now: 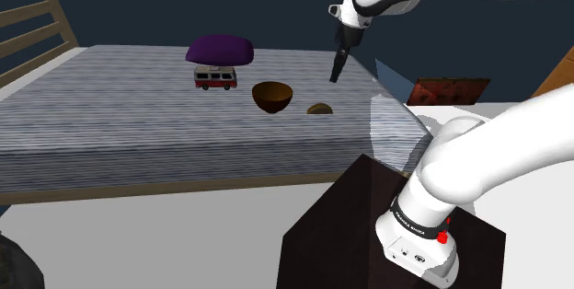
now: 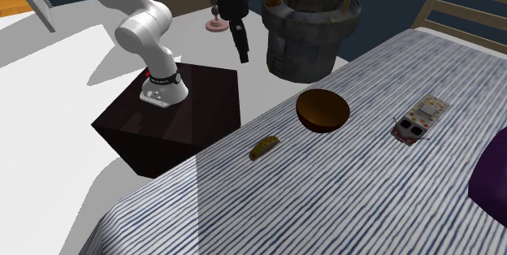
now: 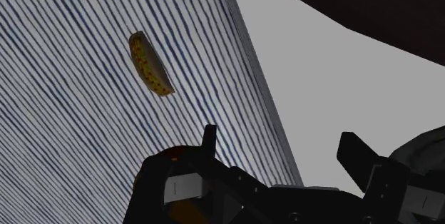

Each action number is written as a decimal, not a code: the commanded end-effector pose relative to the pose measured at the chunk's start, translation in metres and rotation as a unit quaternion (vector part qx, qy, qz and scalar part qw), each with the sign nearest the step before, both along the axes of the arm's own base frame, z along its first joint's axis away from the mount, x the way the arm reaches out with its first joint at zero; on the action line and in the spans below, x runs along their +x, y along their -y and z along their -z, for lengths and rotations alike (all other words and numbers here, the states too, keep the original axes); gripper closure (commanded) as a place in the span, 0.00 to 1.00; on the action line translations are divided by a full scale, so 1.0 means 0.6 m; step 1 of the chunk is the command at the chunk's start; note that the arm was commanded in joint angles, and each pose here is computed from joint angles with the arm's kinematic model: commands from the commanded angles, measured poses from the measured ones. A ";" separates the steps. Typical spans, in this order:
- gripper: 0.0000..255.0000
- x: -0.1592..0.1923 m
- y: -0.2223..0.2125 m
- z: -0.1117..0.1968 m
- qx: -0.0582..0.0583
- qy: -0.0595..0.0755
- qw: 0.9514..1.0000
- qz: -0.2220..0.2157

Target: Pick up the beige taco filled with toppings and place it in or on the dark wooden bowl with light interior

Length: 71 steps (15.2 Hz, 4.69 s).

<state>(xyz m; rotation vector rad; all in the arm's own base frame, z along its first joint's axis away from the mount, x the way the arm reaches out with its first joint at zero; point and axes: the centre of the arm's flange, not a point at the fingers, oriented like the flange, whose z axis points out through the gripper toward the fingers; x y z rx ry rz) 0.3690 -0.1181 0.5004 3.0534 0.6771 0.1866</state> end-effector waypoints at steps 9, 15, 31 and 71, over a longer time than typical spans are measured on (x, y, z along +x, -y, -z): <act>0.00 0.097 0.111 0.167 -0.028 -0.027 0.993 -0.109; 0.00 0.161 0.171 0.266 -0.044 -0.044 0.983 -0.173; 0.00 0.208 0.214 0.400 -0.055 -0.055 0.973 -0.216; 1.00 0.208 0.214 0.171 -0.055 -0.055 0.973 -0.216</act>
